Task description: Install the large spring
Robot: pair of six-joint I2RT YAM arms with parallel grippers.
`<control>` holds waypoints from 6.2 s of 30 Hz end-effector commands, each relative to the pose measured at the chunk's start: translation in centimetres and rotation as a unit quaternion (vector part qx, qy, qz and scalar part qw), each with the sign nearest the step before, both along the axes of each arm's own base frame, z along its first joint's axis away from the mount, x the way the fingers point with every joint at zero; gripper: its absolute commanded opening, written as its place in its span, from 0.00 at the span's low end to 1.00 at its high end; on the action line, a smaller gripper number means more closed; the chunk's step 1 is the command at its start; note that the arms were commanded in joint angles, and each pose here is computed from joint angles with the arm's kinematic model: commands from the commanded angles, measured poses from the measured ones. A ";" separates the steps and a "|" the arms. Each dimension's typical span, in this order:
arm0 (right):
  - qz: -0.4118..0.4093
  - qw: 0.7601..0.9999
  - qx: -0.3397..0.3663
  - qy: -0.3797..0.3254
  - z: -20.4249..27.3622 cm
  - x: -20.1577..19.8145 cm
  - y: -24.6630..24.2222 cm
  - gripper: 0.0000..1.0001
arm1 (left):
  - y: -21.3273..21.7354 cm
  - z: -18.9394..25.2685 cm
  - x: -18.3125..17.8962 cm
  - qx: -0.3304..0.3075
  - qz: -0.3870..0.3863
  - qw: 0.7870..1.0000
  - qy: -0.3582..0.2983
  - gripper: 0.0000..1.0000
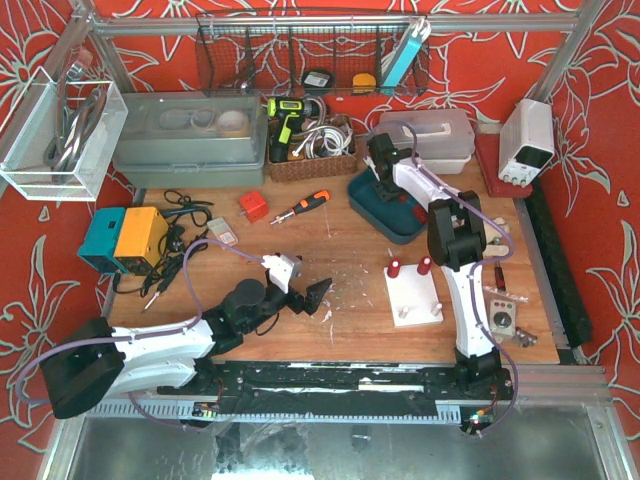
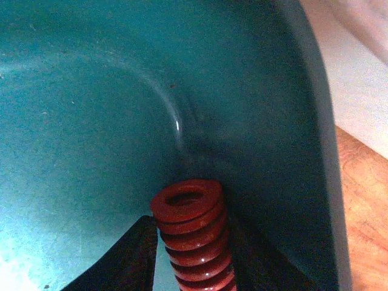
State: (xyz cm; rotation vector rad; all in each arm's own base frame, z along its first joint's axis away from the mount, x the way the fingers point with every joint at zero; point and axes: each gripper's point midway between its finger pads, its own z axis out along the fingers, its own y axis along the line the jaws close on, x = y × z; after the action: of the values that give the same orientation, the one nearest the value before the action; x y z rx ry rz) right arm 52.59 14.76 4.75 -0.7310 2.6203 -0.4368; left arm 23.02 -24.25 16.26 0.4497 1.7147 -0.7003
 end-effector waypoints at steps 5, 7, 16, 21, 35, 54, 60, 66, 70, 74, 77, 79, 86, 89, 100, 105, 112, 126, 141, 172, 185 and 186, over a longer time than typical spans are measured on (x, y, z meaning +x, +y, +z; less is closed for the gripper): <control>0.006 0.998 -0.016 0.061 -2.3 -0.7 -1.0 0.37 | 0.2 0.2 0.0 0.001 0.004 1.000 -0.011 1.00; 0.007 0.998 -0.016 0.065 -2.7 -0.7 -0.9 0.37 | 0.2 0.1 0.0 0.002 0.005 1.000 -0.010 1.00; 0.011 0.995 -0.016 0.098 -4.1 -1.2 -0.8 0.39 | 0.1 0.1 0.0 0.003 0.004 1.000 -0.010 1.00; 0.007 0.996 -0.015 0.086 -3.9 -0.7 -0.9 0.36 | 0.2 0.2 0.0 0.002 0.004 1.000 -0.010 1.00; -0.014 0.997 0.079 -0.001 4.0 -0.4 1.0 0.00 | -0.1 -0.1 0.1 0.004 0.002 1.000 -0.008 1.00; -0.075 0.854 0.491 -0.153 19.1 -14.3 7.9 0.00 | 1.3 2.2 0.3 -0.109 0.042 0.993 0.024 0.70; -0.060 0.806 0.569 -0.152 20.9 -20.6 11.4 0.00 | -0.3 6.0 -0.4 -0.174 -0.006 0.984 0.021 0.64; -0.033 0.783 0.606 -0.137 21.5 -24.4 14.0 0.00 | -2.0 6.6 0.0 -0.157 -0.026 0.987 0.026 0.71; -0.010 0.780 0.612 -0.131 21.9 -26.5 15.5 0.00 | -2.6 7.2 -0.1 -0.167 -0.038 0.985 0.030 0.73; 0.003 0.773 0.620 -0.132 22.5 -28.0 16.3 0.00 | -2.7 7.0 0.1 -0.167 -0.037 0.985 0.035 0.72; 0.015 0.771 0.624 -0.126 22.7 -29.1 16.9 0.00 | -2.5 7.0 0.1 -0.169 -0.032 0.984 0.036 0.69; 0.019 0.772 0.622 -0.128 22.5 -29.7 17.0 0.00 | -2.5 7.3 -0.1 -0.173 -0.037 0.984 0.033 0.68; 0.033 0.775 0.619 -0.121 22.2 -30.8 18.1 0.00 | -2.4 8.4 -0.4 -0.182 -0.046 0.982 0.021 0.69; 0.040 0.775 0.621 -0.112 22.0 -31.3 18.7 0.00 | -2.5 8.8 -0.4 -0.180 -0.047 0.982 0.013 0.68; 0.099 0.793 0.596 -0.080 21.5 -33.6 19.7 0.00 | -2.6 9.7 -1.9 -0.145 -0.087 0.984 -0.052 0.13; 0.136 0.823 0.547 -0.076 21.2 -34.5 18.5 0.13 | -1.7 9.1 -2.5 -0.103 -0.085 0.985 -0.106 0.00; 0.185 0.835 0.514 -0.067 22.4 -35.8 17.7 0.42 | -1.3 8.8 -3.9 -0.072 -0.106 0.976 -0.179 0.00; 0.212 0.848 0.485 -0.018 20.4 -36.7 18.6 0.56 | -2.1 8.6 -6.5 -0.048 -0.166 0.953 -0.248 0.00; 0.229 0.846 0.481 0.017 19.1 -37.6 19.3 0.23 | -1.9 8.4 -6.5 -0.044 -0.160 0.954 -0.250 0.00; -0.202 0.907 0.259 -0.263 13.0 -33.8 -6.9 0.00 | 0.6 2.2 -1.2 0.032 -0.012 0.991 -0.132 1.00; -0.256 0.904 0.252 -0.230 9.6 -34.7 -8.0 0.00 | 0.9 2.1 -1.1 0.036 -0.007 0.990 -0.133 1.00; -0.257 0.904 0.252 -0.232 9.5 -34.6 -8.1 0.00 | 0.9 2.1 -1.1 0.036 -0.007 0.991 -0.132 1.00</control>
State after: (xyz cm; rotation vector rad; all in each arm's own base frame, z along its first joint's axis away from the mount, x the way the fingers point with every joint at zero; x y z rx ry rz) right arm 18.06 7.49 14.92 0.1535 2.2789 -0.0220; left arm 21.42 -23.56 17.25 0.6145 1.5109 -0.5724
